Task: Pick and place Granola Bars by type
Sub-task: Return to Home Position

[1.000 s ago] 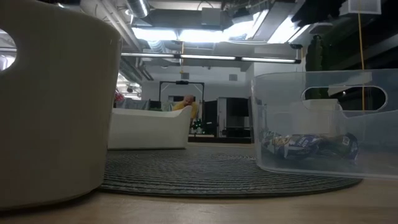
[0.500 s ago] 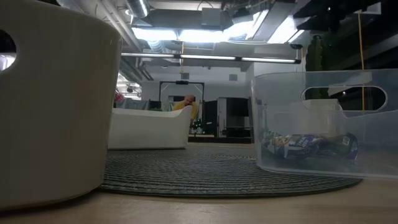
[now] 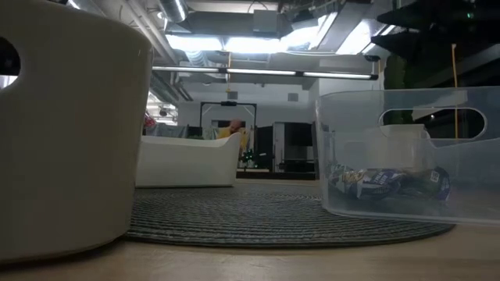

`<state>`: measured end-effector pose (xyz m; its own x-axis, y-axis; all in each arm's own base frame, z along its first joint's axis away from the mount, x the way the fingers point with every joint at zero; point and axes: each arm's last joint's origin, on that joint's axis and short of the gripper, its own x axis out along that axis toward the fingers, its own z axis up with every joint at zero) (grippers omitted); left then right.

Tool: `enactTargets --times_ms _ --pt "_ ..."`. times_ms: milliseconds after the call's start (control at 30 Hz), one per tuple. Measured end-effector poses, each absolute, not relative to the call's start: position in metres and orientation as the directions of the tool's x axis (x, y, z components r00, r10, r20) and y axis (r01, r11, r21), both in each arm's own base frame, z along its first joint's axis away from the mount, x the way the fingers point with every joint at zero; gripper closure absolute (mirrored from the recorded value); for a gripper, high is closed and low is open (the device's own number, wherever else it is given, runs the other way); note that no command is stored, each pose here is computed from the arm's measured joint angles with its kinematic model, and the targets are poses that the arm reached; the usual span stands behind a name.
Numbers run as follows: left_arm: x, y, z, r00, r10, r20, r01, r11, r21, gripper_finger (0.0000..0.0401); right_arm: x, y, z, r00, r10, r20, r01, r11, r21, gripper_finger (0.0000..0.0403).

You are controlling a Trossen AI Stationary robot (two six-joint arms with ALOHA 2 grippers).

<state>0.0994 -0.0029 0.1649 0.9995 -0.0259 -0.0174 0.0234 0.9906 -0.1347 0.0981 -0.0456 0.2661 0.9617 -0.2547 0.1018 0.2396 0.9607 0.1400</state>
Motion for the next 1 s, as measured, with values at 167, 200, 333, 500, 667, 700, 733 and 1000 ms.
enactTargets --times_ms 167,200,333,500,667,700,733,1000 --pt "0.099 -0.003 0.165 1.0 -0.025 -0.019 0.023 0.991 -0.135 0.0182 0.102 -0.042 0.232 0.968 -0.135 0.21 0.077 0.961 0.265 0.0123" --pt "0.099 -0.003 0.165 0.999 -0.025 -0.019 0.023 0.991 -0.135 0.0182 0.103 -0.041 0.224 0.97 -0.115 0.215 0.047 0.954 0.296 0.0123" --pt "0.099 -0.003 0.165 1.0 -0.024 -0.019 0.022 0.991 -0.135 0.0182 0.107 -0.038 0.185 0.981 -0.134 0.144 0.073 0.929 0.363 0.0123" --pt "0.099 -0.003 0.165 1.0 -0.023 -0.02 0.02 0.991 -0.135 0.0182 0.108 -0.038 0.154 0.965 -0.201 -0.168 0.256 0.858 0.446 0.0123" --pt "0.099 -0.003 0.165 1.0 -0.024 -0.02 0.021 0.991 -0.135 0.0182 0.107 -0.037 0.147 0.949 -0.19 -0.25 0.281 0.872 0.402 0.0123" --pt "0.099 -0.003 0.165 1.0 -0.023 -0.019 0.021 0.991 -0.135 0.0182 0.107 -0.037 0.146 0.949 -0.188 -0.253 0.276 0.884 0.378 0.0123" --pt "0.099 -0.003 0.165 1.0 -0.024 -0.019 0.021 0.991 -0.135 0.0182 0.107 -0.037 0.146 0.949 -0.182 -0.257 0.268 0.896 0.353 0.0123" --pt "0.099 -0.003 0.165 1.0 -0.024 -0.019 0.021 0.991 -0.135 0.0182 0.103 -0.024 0.157 0.964 -0.226 -0.138 0.238 0.968 0.081 0.0123"
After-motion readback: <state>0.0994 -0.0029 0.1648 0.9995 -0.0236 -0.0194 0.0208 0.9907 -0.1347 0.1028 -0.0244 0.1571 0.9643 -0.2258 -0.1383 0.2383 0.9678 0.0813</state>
